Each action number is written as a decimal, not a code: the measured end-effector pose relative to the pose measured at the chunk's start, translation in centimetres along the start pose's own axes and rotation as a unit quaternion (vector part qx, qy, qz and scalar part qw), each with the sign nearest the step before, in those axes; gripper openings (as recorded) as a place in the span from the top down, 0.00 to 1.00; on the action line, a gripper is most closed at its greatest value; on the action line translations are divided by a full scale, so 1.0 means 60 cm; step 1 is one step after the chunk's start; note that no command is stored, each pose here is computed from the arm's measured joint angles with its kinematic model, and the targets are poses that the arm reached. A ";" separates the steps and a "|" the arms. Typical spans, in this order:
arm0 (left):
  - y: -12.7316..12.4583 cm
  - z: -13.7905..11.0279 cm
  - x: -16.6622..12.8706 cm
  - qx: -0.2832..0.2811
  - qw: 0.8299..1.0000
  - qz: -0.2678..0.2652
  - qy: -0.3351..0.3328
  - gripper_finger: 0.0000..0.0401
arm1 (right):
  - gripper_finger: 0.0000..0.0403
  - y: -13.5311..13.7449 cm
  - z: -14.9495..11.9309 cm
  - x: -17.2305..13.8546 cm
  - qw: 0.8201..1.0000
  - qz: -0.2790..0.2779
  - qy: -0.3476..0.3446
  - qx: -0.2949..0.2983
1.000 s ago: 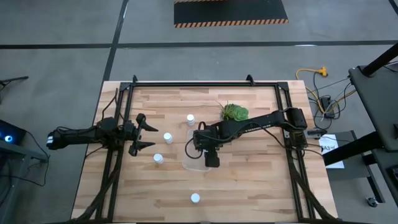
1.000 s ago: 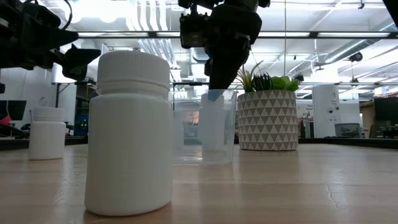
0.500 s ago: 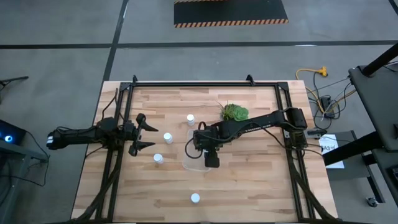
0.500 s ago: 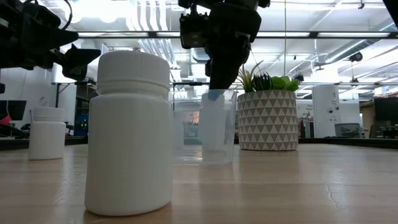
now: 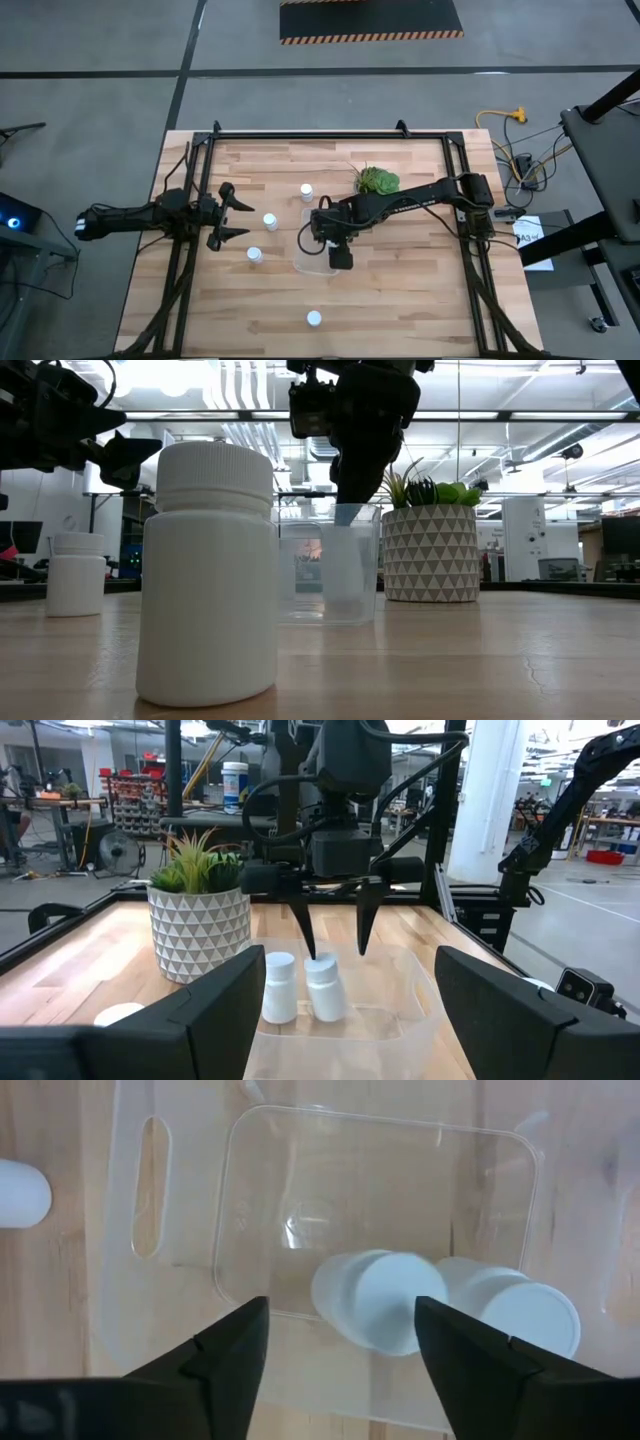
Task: Pick and place pill bottles into a basket
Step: Put the white medicine bottle into the transparent bin
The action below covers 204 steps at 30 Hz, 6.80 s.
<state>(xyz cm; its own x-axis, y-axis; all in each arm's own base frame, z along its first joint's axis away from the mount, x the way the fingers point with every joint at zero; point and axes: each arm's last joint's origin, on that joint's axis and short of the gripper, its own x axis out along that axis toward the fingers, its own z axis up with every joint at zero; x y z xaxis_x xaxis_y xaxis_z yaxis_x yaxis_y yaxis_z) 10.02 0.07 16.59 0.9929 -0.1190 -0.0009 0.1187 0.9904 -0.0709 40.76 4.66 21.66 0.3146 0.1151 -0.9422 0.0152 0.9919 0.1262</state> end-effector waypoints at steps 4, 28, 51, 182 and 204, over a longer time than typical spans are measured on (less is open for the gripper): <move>0.000 0.000 0.000 0.000 1.000 0.000 0.000 0.32 | 0.36 0.000 0.000 0.000 1.000 -0.001 0.000 0.000; 0.000 0.000 0.000 0.000 1.000 0.000 0.000 0.32 | 0.33 0.034 0.042 -0.055 0.997 0.045 -0.063 0.019; 0.000 0.000 0.000 0.000 1.000 0.000 0.000 0.32 | 0.38 0.156 0.056 -0.152 0.981 0.089 -0.127 -0.113; 0.000 0.000 0.000 0.000 1.000 0.000 0.000 0.32 | 0.64 0.272 0.044 0.108 0.960 0.120 -0.037 -0.251; 0.000 0.000 0.000 0.000 1.000 0.000 0.000 0.32 | 0.64 0.212 0.120 -0.023 0.988 0.067 -0.107 -0.092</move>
<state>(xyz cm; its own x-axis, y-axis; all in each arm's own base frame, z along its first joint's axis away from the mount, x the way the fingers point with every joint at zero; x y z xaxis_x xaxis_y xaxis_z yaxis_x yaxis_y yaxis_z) 10.02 0.07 16.59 0.9929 -0.1190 -0.0006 0.1187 0.9904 -0.0710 47.39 16.73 26.80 0.4957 0.2516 -0.8313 -0.2064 0.9638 0.1686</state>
